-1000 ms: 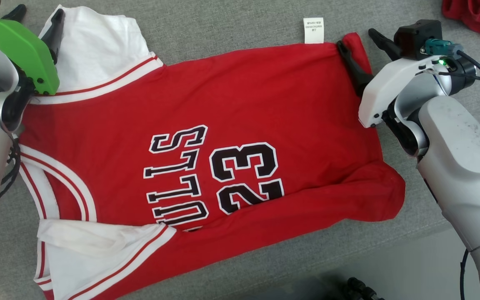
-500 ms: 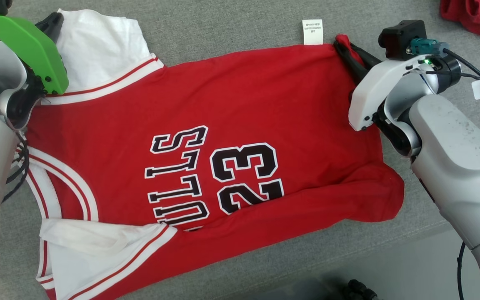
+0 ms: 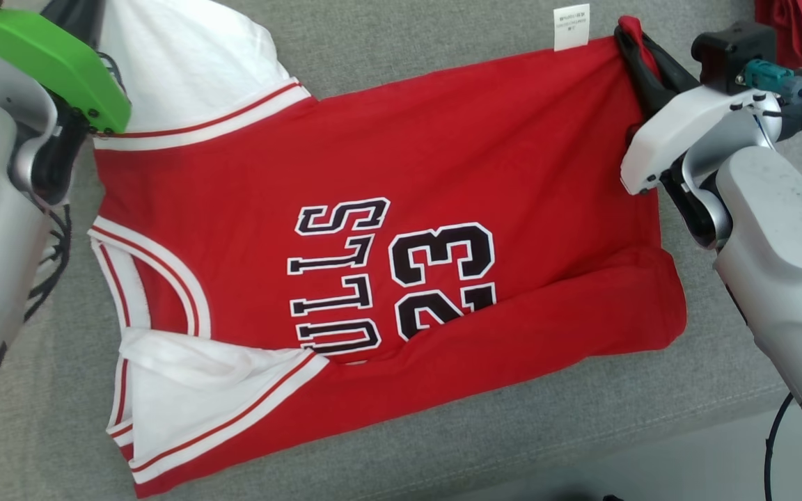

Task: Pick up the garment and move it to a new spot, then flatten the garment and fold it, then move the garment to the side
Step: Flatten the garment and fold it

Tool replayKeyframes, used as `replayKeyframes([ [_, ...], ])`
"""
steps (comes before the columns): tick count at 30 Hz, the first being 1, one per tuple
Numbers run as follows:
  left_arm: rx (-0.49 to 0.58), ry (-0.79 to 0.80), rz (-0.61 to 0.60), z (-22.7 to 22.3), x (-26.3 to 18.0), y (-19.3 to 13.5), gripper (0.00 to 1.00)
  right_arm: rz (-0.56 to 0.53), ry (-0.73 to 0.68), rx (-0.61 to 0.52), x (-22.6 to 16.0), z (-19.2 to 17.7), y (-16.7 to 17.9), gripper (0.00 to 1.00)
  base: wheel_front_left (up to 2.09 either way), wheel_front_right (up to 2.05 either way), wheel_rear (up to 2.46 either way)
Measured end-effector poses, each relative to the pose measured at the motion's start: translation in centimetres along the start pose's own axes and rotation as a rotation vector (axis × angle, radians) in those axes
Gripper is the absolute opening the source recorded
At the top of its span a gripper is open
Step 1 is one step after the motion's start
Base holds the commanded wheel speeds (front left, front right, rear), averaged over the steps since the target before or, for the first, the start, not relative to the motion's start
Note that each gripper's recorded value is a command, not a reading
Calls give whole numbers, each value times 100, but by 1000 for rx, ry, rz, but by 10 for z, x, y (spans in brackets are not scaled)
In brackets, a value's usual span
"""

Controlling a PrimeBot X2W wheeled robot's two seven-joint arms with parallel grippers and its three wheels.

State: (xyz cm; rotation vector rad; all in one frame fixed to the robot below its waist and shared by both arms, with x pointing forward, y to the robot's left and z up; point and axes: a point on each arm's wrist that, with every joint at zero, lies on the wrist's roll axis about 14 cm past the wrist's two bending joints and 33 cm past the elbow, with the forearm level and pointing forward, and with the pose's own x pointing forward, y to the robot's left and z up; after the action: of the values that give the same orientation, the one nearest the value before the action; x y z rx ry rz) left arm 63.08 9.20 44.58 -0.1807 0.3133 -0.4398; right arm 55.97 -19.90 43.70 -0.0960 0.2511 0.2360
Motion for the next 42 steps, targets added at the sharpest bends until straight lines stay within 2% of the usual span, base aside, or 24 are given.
replayKeyframes([
  [6,-42,-101,-43,16,-23,-17,0,0,-21,10,-7,-1,6,0,0,0,0],
  [15,-131,-175,-61,4,-75,-29,0,-12,-39,23,-22,-12,7,0,0,0,0],
  [21,-207,-192,-18,-14,-111,-37,0,-30,-39,24,-37,-21,6,0,0,0,0],
  [32,-309,-242,70,-36,-169,-52,0,-66,-179,48,-65,4,15,0,0,0,0],
  [42,-404,-225,177,-65,-211,-55,0,-102,-211,87,-100,0,19,0,0,0,0],
])
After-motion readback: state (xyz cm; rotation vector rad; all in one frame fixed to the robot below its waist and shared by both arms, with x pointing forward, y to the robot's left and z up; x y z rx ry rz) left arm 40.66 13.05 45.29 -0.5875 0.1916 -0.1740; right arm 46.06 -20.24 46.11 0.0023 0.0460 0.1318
